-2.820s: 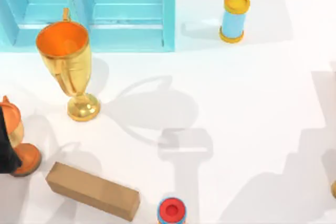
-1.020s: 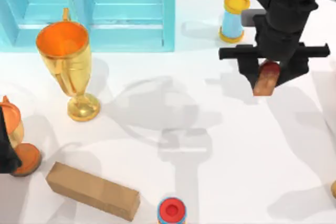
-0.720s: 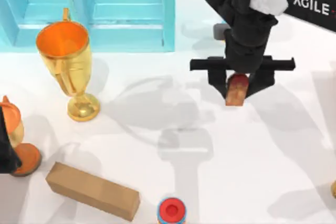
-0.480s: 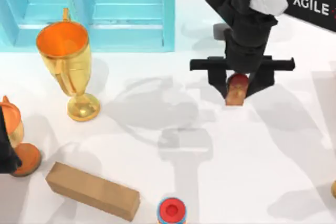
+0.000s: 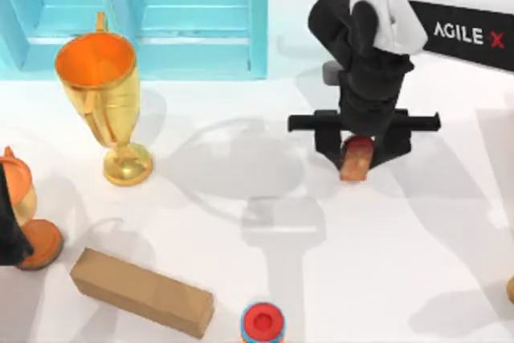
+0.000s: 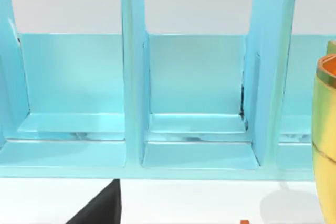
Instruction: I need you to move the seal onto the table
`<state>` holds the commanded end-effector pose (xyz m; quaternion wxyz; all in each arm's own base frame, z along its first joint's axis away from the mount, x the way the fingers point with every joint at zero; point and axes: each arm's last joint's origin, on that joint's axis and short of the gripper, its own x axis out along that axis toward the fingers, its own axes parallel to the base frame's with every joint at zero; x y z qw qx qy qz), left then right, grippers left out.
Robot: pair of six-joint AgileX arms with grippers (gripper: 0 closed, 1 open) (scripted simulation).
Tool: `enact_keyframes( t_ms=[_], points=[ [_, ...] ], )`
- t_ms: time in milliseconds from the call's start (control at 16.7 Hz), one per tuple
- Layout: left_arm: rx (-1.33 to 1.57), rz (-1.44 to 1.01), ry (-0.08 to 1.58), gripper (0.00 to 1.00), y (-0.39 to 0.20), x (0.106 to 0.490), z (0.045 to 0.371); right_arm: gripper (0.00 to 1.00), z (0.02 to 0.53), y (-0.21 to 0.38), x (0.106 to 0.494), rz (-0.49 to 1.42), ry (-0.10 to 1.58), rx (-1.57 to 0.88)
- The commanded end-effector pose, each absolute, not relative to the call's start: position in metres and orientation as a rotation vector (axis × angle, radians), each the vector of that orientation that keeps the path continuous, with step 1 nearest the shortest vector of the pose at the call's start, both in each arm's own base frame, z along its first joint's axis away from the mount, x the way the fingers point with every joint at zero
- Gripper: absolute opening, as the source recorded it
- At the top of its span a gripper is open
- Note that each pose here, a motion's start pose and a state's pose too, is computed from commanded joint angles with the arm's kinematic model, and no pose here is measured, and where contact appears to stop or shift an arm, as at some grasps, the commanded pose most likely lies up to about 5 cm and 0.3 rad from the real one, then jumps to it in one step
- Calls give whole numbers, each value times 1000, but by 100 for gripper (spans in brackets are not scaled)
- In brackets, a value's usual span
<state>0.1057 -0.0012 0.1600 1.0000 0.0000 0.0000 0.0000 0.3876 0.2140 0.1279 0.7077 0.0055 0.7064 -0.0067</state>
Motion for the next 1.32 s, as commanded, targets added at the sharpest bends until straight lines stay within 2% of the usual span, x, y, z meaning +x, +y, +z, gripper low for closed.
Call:
enact_keyframes(
  t_ms=[180, 960, 1320],
  points=[
    [0, 0, 0, 100, -1, 106, 160, 0, 128, 214, 388, -15, 1569, 12],
    [0, 0, 0, 100, -1, 106, 160, 98, 128, 214, 388, -15, 1569, 12],
    [0, 0, 0, 100, -1, 106, 160, 100, 128, 214, 388, -15, 1569, 12]
  ],
)
